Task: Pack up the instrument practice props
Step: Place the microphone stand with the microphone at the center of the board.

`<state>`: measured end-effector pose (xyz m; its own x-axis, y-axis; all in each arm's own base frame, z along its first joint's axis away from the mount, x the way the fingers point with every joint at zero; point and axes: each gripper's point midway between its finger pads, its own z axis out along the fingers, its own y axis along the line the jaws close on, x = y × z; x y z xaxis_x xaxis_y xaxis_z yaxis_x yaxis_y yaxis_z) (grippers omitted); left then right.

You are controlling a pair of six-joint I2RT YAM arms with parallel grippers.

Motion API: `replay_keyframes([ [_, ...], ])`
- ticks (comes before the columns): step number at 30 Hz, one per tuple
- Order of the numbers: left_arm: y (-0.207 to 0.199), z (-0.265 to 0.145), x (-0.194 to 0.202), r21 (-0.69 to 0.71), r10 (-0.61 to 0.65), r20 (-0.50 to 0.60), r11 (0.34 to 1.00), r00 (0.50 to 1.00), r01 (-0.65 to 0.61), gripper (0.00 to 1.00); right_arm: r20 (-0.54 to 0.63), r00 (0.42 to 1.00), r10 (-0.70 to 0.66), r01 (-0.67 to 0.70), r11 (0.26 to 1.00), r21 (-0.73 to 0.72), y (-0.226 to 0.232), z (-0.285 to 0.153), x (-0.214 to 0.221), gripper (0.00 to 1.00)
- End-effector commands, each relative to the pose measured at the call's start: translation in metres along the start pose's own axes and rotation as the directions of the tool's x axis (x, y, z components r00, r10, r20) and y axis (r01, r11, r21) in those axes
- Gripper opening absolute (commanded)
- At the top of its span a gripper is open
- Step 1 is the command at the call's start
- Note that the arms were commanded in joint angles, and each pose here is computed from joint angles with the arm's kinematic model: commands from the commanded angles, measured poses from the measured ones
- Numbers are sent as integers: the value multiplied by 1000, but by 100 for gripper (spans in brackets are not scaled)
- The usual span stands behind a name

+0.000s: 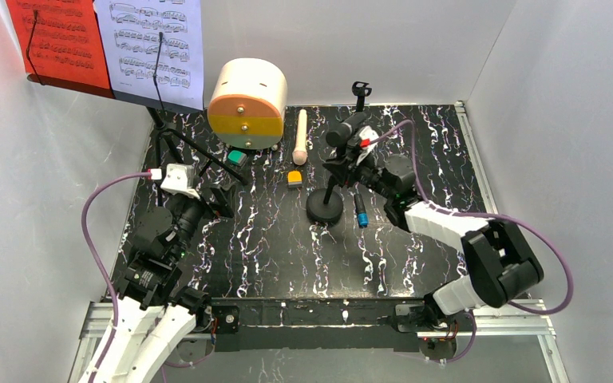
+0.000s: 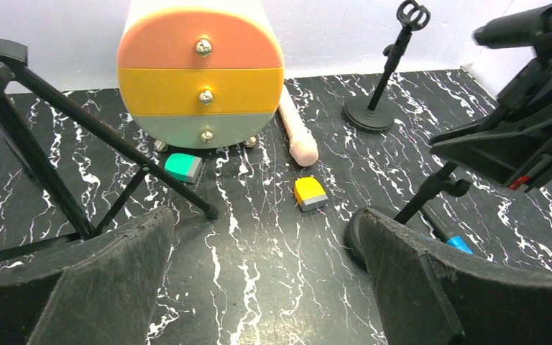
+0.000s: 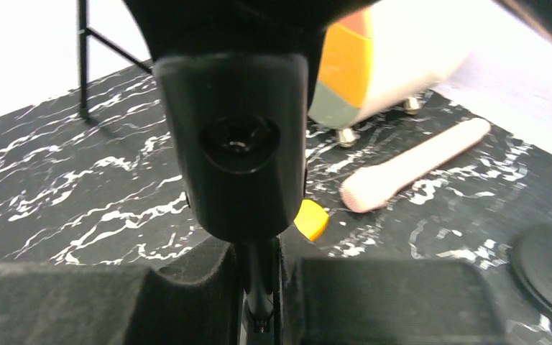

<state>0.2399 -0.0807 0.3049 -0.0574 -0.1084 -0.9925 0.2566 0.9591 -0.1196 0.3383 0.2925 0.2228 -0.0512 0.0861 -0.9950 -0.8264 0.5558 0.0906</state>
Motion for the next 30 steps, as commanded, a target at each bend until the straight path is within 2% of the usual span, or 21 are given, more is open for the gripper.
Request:
replay_keyframes([
  [1,-8,7,2,46,7,5,999,1000,-7,98,264,960,-94,138,978,-155,43,16,-64,1],
  [7,-26,18,19,145,16,-65,989,998,-7,98,254,963,-88,158,951,-268,76,24,-41,2],
  [9,-27,20,24,155,21,-82,988,996,-8,98,244,966,-84,156,943,-295,82,25,-37,8],
  [12,-30,23,28,172,22,-97,985,995,-5,98,227,971,-81,152,936,-318,86,22,-32,21],
  [17,-51,28,30,261,-44,-120,963,992,74,98,182,979,-93,149,934,-324,89,13,-25,53],
  [20,-65,34,34,305,-102,-164,941,981,149,96,137,986,-93,134,935,-328,91,4,-17,63],
  [23,-69,43,39,303,-140,-206,932,968,200,95,98,991,-94,120,947,-299,85,-5,-7,68],
  [27,-78,53,47,307,-215,-245,908,945,286,94,53,996,-66,78,953,-292,77,-21,7,68],
  [30,-88,61,50,328,-270,-231,883,935,336,93,27,999,-44,50,956,-289,75,-31,15,68],
])
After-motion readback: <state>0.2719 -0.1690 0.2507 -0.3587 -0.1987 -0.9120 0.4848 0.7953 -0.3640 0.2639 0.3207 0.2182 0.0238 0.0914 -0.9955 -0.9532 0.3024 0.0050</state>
